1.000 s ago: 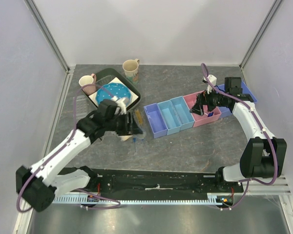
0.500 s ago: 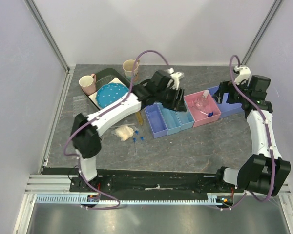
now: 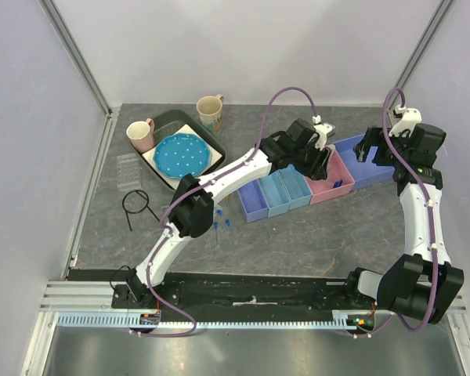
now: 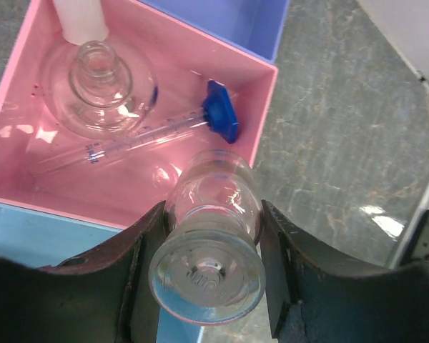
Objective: Organize the chemistry lab equipment
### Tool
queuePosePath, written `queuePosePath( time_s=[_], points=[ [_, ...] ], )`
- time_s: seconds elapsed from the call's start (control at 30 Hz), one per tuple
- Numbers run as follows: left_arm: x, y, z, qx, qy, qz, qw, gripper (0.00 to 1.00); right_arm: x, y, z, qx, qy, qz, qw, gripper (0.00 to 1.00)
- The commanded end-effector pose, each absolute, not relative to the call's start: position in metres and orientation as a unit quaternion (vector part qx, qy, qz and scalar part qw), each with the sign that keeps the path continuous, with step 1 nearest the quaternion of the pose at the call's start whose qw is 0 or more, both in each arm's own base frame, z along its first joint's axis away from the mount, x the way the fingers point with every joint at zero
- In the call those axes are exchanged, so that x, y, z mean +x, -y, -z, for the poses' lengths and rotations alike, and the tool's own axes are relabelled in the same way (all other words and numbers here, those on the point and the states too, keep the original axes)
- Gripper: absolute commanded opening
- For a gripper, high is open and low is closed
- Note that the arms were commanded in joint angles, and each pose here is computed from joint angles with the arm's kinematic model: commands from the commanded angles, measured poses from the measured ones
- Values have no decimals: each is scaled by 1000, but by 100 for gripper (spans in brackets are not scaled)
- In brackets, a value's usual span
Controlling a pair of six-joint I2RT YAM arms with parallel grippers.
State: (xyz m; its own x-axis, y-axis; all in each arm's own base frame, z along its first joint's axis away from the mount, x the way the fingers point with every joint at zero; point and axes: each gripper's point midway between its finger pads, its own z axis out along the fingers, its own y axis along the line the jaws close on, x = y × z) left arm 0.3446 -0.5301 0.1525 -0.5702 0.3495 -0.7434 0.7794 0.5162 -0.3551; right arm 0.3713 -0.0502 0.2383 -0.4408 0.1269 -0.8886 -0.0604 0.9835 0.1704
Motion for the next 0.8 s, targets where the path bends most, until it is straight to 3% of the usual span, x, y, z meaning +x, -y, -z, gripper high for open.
queuePosePath(
  time_s=[0.0,0.53,0.77],
  points=[
    [366,539,-175,377,-783,323,375,13,375,53,-247,24,-833,-86,546,98],
    [364,542,-102,430,-796,224,361,25,377,48,-238,32,-837,-107,536,98],
    [359,546,-87,435,-799,213,355,46,378,46,-237,29,-836,-112,537,98]
  ],
)
